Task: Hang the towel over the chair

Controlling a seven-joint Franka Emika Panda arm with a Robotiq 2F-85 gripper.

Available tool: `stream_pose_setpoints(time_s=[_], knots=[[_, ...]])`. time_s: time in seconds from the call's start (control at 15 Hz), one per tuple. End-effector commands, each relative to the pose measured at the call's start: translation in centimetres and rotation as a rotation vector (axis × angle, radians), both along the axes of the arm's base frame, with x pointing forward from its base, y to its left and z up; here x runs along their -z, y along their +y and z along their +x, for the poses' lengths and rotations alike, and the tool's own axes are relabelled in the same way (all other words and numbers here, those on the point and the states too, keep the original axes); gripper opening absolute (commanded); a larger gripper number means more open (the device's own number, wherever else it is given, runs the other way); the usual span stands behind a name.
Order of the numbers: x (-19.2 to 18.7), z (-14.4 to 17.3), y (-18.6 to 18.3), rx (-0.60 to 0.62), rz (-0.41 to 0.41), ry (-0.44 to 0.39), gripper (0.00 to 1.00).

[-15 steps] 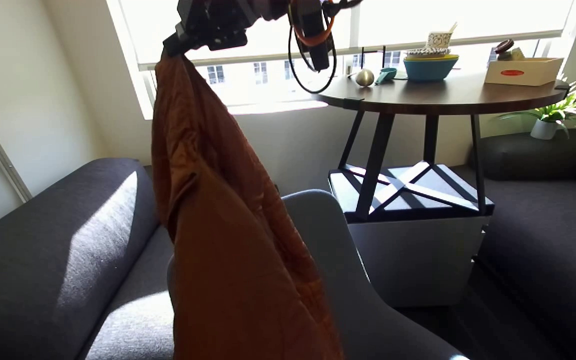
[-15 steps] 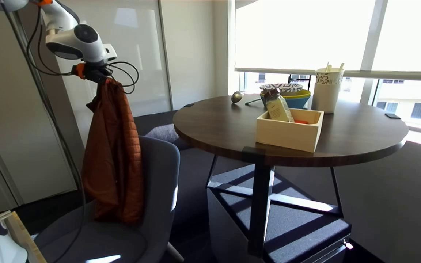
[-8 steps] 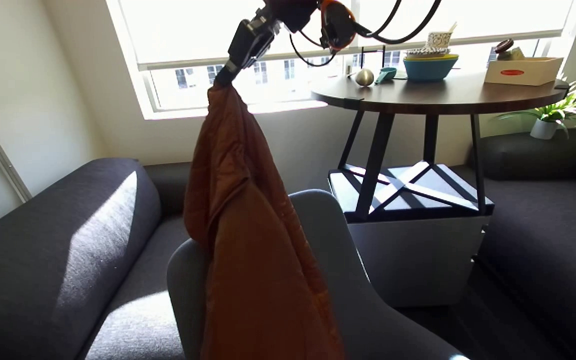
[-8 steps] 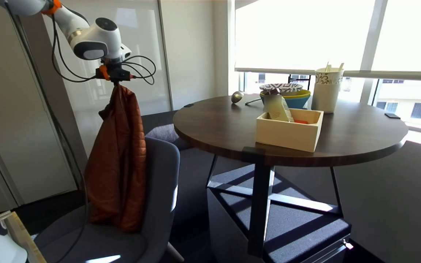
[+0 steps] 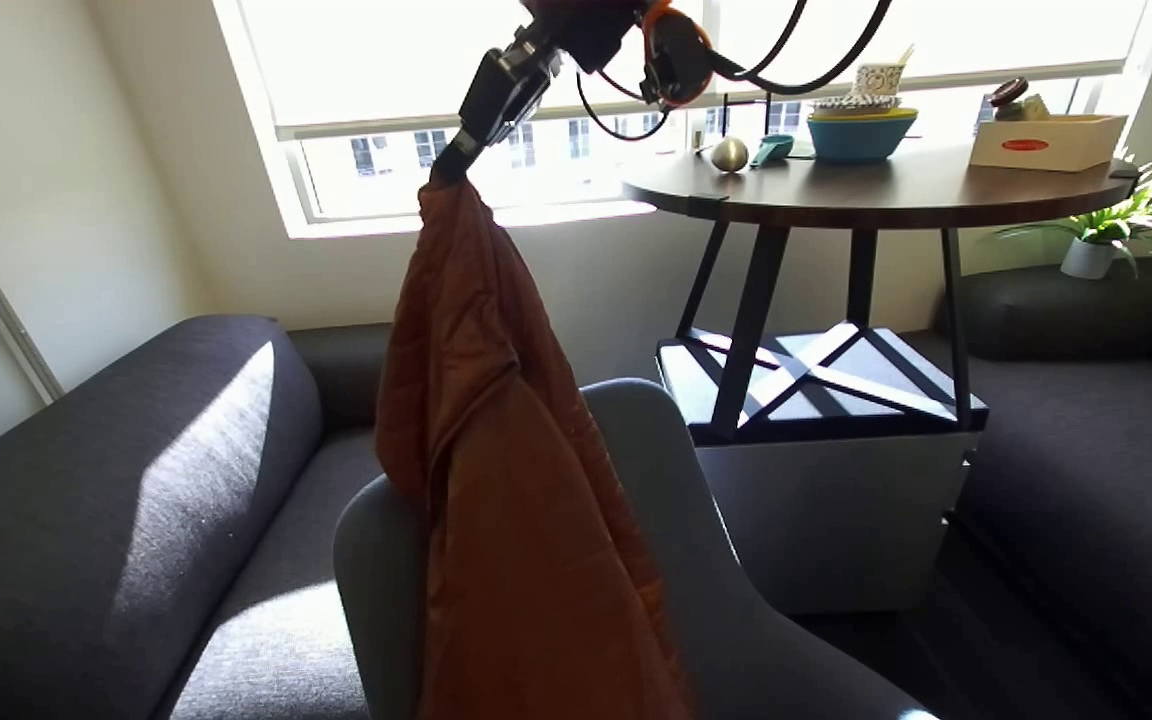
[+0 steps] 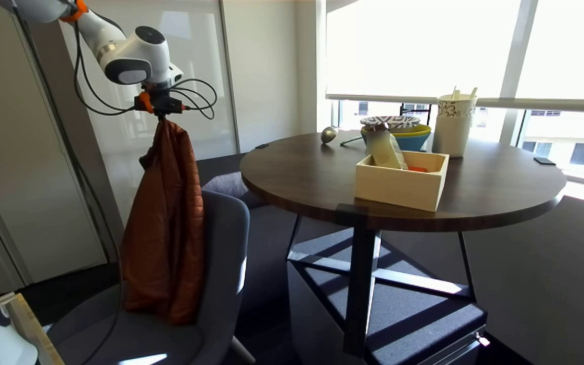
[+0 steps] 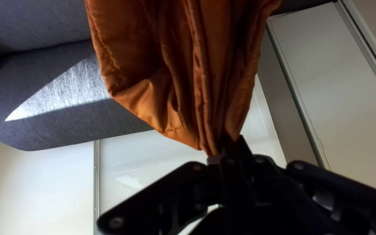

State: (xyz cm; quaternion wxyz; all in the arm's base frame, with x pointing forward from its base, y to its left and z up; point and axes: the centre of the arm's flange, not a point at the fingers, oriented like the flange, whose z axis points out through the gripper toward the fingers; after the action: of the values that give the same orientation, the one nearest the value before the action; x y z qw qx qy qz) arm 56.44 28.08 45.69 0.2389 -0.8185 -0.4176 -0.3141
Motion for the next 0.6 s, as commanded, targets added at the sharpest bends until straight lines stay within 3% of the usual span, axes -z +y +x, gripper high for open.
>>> stream_pose_setpoints(time_s=[0.0, 0.53], knots=[[-3.5, 3.7, 2.6, -0.072, -0.034, -0.173, 0.01], [-19.0, 8.3, 4.4, -0.303, -0.336, -0.485, 0.01]])
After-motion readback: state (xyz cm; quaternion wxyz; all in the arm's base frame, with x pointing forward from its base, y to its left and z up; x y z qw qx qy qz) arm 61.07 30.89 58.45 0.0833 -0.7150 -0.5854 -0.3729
